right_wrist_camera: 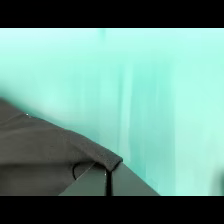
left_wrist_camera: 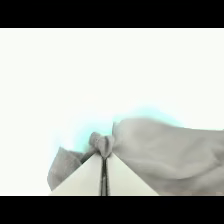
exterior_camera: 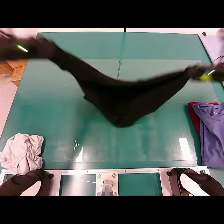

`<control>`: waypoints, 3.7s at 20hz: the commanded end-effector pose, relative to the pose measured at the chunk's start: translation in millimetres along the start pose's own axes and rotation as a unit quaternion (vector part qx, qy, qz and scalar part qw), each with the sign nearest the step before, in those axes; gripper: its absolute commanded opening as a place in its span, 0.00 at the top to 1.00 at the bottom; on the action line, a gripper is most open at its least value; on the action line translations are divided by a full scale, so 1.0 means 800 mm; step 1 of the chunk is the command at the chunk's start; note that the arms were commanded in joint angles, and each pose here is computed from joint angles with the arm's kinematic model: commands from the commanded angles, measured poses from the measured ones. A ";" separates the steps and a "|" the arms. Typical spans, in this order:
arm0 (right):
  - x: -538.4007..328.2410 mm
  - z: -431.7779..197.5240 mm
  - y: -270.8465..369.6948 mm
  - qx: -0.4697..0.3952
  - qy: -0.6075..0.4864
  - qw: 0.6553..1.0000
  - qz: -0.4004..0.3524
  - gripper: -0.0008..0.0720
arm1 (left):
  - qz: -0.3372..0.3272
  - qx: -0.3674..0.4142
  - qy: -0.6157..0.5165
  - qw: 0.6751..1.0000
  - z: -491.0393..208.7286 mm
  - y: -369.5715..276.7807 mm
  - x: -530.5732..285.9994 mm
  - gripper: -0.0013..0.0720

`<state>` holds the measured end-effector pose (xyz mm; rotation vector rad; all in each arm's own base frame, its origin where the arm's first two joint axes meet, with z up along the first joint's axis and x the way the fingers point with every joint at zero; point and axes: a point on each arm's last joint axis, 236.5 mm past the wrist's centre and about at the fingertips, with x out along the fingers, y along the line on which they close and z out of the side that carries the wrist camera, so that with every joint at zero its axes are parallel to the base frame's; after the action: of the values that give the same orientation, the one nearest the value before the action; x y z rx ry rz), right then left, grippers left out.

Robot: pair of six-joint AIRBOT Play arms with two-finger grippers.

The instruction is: Fold the shirts.

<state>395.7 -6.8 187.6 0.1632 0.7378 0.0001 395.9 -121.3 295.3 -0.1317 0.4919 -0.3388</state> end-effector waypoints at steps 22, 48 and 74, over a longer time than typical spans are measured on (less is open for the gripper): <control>-0.008 0.234 0.027 -0.018 -0.165 0.986 0.018 0.97 | 0.034 0.044 0.020 0.998 0.066 0.040 0.102 0.95; 0.085 -0.189 -0.082 0.122 0.281 0.951 -0.046 0.97 | -0.050 -0.148 0.429 0.890 -0.303 0.161 0.109 0.95; 0.055 -0.370 -0.157 0.409 0.296 0.861 -0.054 0.47 | -0.145 -0.294 0.500 0.802 -0.472 0.132 0.140 0.95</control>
<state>240.8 -80.9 -54.7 0.9009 1.2759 -0.3657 339.4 -72.5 -110.1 -0.6621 1.6423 -0.4957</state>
